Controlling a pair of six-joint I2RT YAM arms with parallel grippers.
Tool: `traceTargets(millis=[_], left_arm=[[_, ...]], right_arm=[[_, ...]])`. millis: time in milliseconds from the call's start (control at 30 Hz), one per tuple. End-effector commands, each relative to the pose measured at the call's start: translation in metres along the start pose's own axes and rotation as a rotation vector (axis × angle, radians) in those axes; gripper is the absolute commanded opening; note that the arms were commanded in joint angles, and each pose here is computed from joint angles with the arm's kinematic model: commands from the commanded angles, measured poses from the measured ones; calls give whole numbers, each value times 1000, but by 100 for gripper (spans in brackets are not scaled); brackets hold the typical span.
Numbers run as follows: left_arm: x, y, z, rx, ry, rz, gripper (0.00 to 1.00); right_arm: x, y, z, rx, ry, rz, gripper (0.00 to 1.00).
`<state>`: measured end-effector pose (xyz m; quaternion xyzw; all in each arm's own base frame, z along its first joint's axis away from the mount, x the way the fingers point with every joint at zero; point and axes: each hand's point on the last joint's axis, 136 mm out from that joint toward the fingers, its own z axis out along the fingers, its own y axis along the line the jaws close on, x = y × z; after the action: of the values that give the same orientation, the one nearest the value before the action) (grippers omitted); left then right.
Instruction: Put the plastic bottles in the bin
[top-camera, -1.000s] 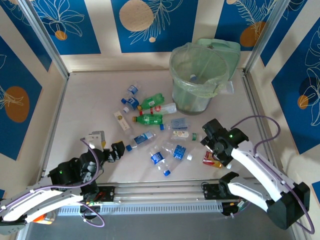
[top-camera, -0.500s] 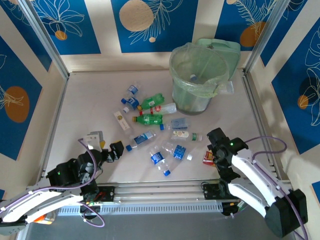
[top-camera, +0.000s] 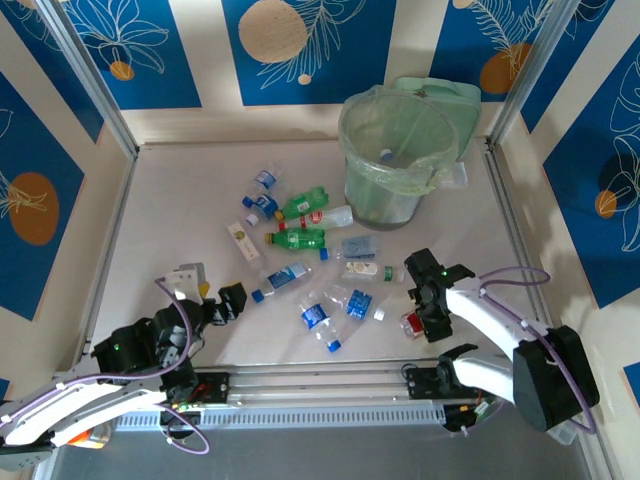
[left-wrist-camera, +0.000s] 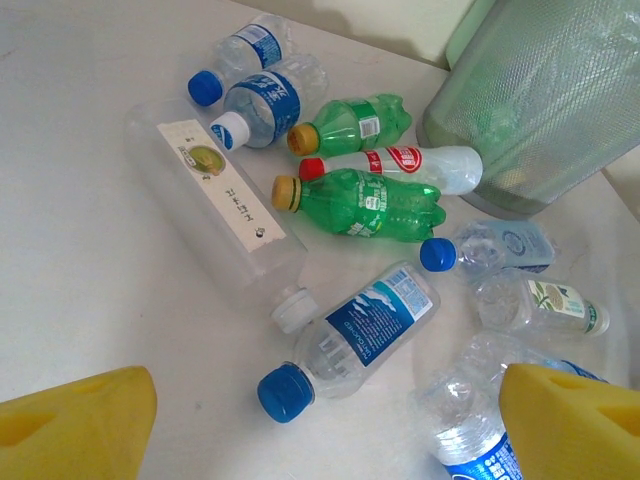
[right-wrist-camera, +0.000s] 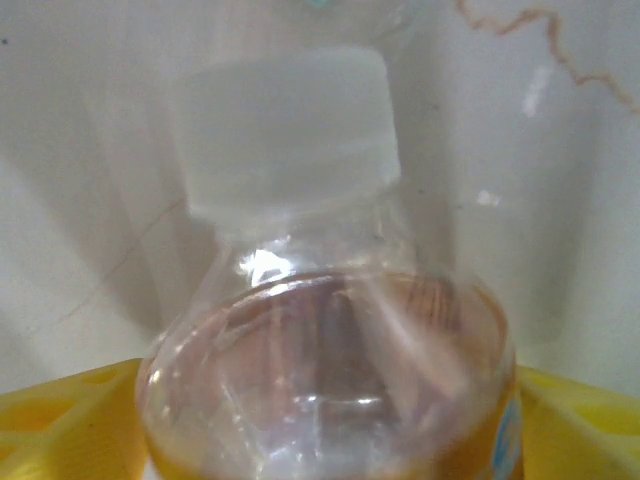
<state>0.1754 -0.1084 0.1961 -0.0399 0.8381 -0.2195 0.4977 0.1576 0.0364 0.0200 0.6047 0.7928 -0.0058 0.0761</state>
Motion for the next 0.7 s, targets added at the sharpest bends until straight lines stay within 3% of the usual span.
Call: traceTargets(millis=[0,167,400,667], left_arm=[[0,6,1,-24,-10,-2,89],[1,5,3,-32,-5,8,89],[5,0,8,-30,13,37,89],[3,-16,11,-11,57,72,88]], right_arm=[[0,5,4,-19,-5,-4,77],[-2,9,0,-37,-37,-37,62],[-9,18,-24,-123,-116,-164,60],[-7,41,-66,-395,-216,-419,53]])
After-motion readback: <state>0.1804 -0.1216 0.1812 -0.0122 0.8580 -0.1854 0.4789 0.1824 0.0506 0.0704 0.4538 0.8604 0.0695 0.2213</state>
